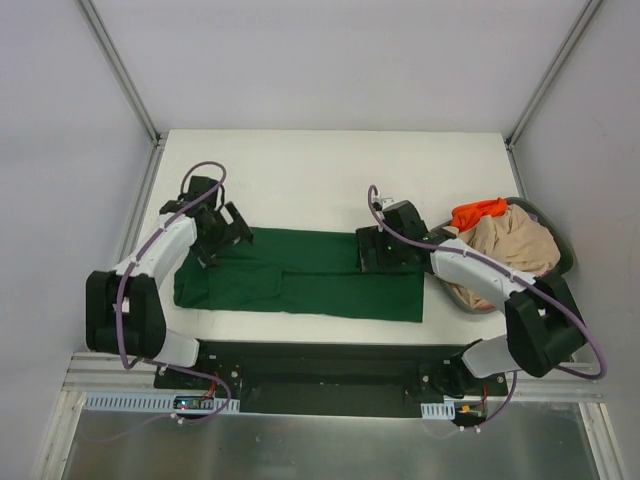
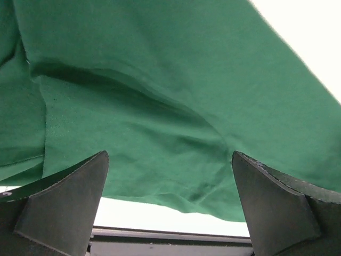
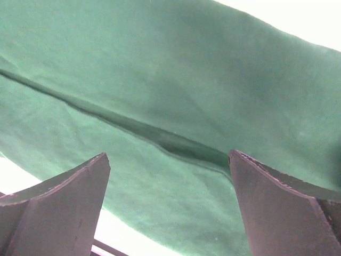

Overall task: Fold and stack the t-shirts
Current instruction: Rotate the tshirt 90 degrees

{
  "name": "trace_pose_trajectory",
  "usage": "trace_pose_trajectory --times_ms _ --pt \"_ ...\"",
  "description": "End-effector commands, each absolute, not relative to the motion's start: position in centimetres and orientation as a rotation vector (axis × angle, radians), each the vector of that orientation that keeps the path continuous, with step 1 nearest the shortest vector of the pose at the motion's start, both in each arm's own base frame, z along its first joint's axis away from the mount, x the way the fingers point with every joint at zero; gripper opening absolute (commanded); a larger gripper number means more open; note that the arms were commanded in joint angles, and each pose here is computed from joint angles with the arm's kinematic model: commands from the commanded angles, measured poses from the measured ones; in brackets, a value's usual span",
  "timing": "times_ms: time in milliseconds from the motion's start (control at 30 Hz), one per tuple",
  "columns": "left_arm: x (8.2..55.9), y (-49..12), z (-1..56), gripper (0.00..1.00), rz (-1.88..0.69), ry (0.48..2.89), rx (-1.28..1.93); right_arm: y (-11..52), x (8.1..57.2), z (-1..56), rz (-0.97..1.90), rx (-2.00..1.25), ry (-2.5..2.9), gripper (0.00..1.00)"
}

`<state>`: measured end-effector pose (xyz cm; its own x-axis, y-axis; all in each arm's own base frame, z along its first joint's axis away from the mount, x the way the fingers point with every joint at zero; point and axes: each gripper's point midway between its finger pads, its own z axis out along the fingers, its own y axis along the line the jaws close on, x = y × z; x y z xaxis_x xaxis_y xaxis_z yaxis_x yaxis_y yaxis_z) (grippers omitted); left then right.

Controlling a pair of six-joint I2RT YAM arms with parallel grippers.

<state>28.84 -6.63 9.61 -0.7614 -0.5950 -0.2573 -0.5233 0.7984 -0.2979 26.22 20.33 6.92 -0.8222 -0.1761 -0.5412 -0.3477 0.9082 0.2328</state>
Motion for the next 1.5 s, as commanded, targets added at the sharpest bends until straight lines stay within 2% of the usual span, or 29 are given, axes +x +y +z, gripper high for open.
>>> trace_pose_trajectory --times_ms 0,233,467,633,833,967,1100,1267,1367,1467 --pt "28.0 -7.4 5.0 0.99 -0.305 2.772 -0.908 21.7 28.5 7.8 0.446 -0.397 2.523 0.96" --pt "31.3 -7.4 1.2 0.99 -0.245 2.836 -0.960 21.5 28.7 4.5 0.401 -0.367 2.641 0.96" --pt "41.7 -6.8 1.7 0.99 -0.204 2.754 -1.021 21.8 24.8 3.4 0.458 -0.382 2.701 0.96" --pt "48.4 -10.2 4.4 0.99 -0.443 2.676 -1.020 25.3 19.4 3.6 0.581 -0.539 2.715 0.96" --pt "52.6 -13.5 3.0 0.99 -0.632 2.662 -1.049 30.0 13.5 3.6 0.771 -0.772 2.735 0.96" --pt "55.8 -17.6 2.8 0.99 -0.777 2.645 -0.927 33.0 10.6 3.6 0.882 -0.951 2.713 0.96" --pt "58.4 -21.6 2.4 0.99 -0.895 2.577 -0.884 34.6 9.8 3.9 0.879 -1.055 2.687 0.96" --pt "62.2 -25.0 2.2 0.99 -1.134 2.384 -0.923 34.8 8.7 5.2 0.883 -1.177 2.590 0.96" --pt "64.1 -27.6 3.5 0.99 -1.248 2.276 -0.827 34.5 8.9 5.6 0.868 -1.175 2.554 0.96" --pt "64.0 -29.2 4.4 0.99 -1.216 2.260 -0.715 33.8 10.3 5.8 0.778 -1.090 2.553 0.96"
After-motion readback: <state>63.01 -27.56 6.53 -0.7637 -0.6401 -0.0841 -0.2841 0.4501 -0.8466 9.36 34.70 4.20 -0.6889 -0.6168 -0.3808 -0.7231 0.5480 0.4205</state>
